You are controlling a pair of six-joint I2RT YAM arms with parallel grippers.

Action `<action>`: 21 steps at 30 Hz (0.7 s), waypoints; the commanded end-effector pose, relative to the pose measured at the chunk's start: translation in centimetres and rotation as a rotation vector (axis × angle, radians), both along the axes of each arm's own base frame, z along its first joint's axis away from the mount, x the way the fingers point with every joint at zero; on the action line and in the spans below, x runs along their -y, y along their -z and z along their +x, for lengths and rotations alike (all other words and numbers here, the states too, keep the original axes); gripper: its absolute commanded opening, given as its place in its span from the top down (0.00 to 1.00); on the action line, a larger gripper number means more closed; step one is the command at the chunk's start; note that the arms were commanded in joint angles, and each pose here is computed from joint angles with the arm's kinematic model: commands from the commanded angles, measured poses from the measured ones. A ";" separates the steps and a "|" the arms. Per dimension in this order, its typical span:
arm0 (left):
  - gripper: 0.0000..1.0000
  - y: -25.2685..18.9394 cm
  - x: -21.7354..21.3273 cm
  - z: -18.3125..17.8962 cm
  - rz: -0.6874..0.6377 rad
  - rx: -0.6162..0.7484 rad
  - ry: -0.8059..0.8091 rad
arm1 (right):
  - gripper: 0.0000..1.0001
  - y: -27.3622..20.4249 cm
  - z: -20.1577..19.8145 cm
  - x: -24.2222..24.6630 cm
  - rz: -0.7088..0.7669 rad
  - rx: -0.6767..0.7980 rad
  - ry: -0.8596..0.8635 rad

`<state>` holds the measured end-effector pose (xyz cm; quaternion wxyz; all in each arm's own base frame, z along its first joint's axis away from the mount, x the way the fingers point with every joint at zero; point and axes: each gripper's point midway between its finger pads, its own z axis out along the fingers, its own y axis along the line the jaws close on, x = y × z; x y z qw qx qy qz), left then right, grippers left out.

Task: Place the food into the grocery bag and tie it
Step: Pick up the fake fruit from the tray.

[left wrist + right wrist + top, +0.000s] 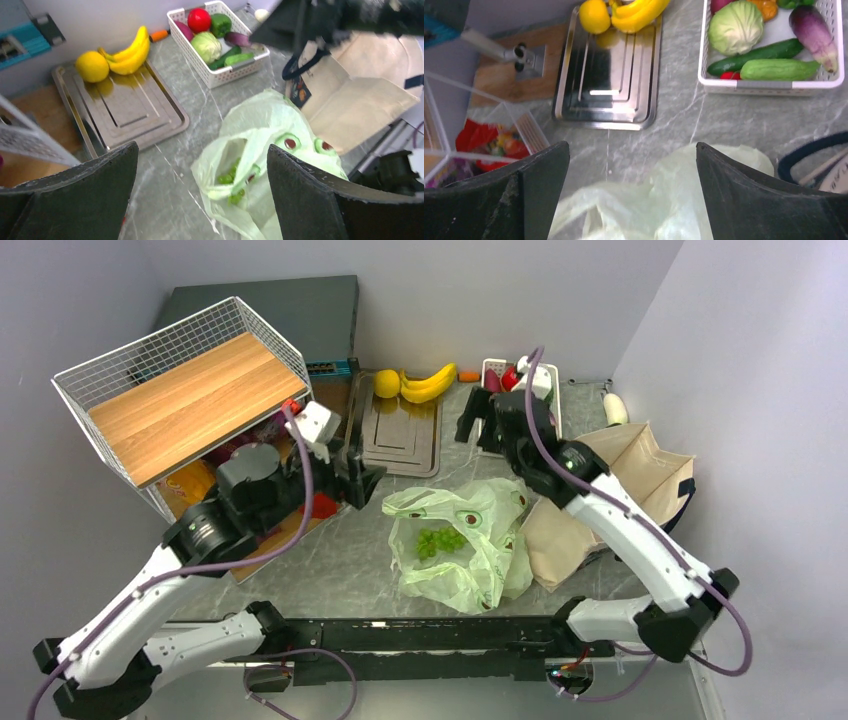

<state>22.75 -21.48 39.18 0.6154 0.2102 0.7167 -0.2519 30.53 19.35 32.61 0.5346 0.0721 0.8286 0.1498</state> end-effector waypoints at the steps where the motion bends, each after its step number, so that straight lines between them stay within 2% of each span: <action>1: 0.01 3.4 -1.3 -2.9 -0.012 -0.154 0.010 | 0.02 -3.2 5.0 -1.0 0.113 0.055 -0.022; 10: 0.01 10.2 -7.4 -5.9 0.021 -0.256 -0.141 | 0.01 2.2 16.6 -1.6 0.190 -0.054 -0.016; 16: 0.00 13.2 -8.9 -7.1 0.023 -0.291 -0.160 | 0.02 7.1 23.4 -1.8 0.270 -0.122 -0.019; 21: 0.01 14.9 -9.3 -7.8 0.017 -0.294 -0.147 | 0.03 9.9 27.3 -2.9 0.369 -0.163 -0.069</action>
